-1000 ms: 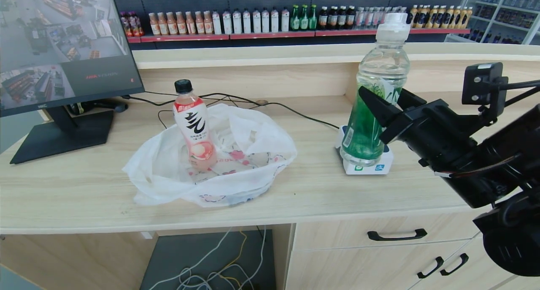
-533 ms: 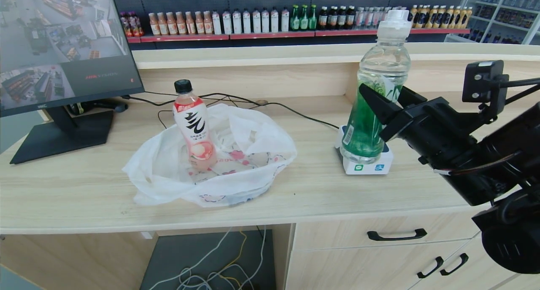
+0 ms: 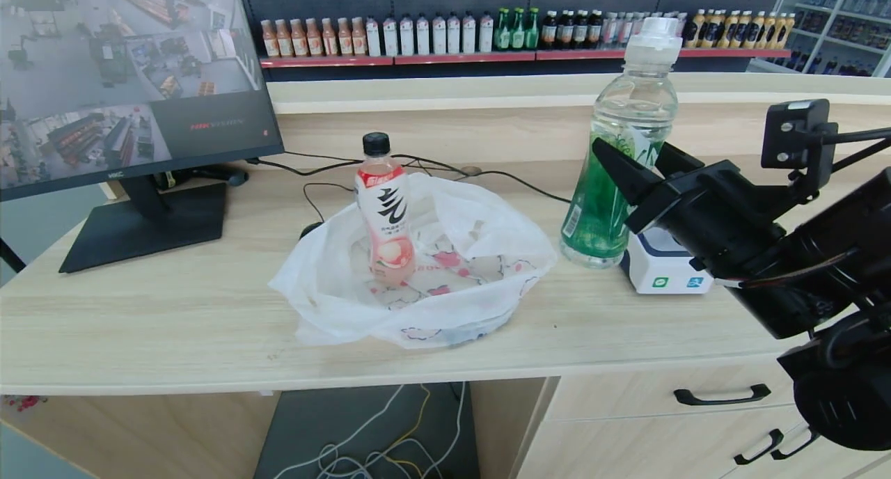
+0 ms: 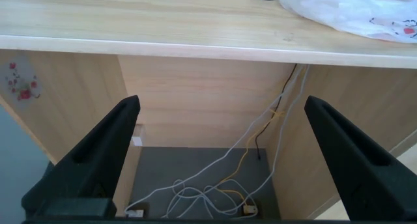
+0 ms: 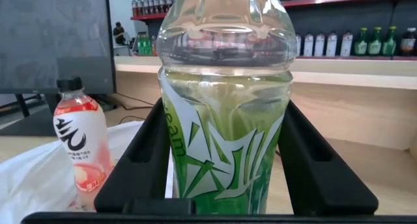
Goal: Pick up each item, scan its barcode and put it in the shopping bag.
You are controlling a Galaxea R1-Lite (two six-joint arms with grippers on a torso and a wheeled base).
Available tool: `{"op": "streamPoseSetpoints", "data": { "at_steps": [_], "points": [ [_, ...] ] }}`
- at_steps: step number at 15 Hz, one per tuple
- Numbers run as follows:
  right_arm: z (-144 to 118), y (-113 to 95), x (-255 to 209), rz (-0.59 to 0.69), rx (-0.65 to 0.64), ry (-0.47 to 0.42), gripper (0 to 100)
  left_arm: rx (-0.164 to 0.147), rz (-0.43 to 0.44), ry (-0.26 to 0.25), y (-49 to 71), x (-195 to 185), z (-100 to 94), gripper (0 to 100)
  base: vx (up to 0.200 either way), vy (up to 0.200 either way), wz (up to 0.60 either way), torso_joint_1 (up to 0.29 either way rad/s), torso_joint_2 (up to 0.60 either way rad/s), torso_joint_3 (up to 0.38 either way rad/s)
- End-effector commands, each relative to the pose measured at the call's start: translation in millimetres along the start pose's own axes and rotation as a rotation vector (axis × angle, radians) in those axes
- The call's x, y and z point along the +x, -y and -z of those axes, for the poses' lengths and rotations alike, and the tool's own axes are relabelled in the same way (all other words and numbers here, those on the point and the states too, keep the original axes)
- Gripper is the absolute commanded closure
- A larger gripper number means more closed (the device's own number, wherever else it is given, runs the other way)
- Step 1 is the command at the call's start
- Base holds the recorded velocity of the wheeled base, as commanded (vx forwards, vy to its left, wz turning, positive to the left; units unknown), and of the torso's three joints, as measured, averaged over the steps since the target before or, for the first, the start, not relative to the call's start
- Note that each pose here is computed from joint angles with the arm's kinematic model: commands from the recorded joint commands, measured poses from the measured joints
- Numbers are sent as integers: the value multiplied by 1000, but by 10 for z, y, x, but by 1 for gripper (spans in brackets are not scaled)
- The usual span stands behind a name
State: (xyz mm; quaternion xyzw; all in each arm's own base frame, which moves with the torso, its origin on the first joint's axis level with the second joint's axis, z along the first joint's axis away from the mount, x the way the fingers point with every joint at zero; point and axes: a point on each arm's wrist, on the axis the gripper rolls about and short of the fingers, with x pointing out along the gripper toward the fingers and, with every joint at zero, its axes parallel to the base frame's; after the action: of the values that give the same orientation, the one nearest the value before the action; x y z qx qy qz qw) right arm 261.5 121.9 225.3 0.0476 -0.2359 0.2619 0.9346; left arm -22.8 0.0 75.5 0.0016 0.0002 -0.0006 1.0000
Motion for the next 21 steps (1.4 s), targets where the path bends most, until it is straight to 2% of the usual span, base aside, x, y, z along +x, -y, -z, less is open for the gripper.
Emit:
{"op": "streamPoseSetpoints", "data": {
  "at_steps": [1,4,8,11,15,17,21],
  "points": [
    [-2,-2,3,-2,0,3,100,1,0,0,0,0,0,0,0,0,0,0,0,0],
    [-21,-20,49,-9,2,20,100,0,0,0,0,0,0,0,0,0,0,0,0,0],
    [15,-142,164,-48,22,37,100,0,0,0,0,0,0,0,0,0,0,0,0,0],
    [221,-251,352,-80,42,26,100,0,0,0,0,0,0,0,0,0,0,0,0,0],
    [473,-529,523,-148,80,8,100,0,0,0,0,0,0,0,0,0,0,0,0,0],
    [452,-521,656,-143,73,56,100,0,-1,0,0,0,0,0,0,0,0,0,0,0],
    [639,-530,636,-144,79,4,100,1,0,0,0,0,0,0,0,0,0,0,0,0]
  ]
}}
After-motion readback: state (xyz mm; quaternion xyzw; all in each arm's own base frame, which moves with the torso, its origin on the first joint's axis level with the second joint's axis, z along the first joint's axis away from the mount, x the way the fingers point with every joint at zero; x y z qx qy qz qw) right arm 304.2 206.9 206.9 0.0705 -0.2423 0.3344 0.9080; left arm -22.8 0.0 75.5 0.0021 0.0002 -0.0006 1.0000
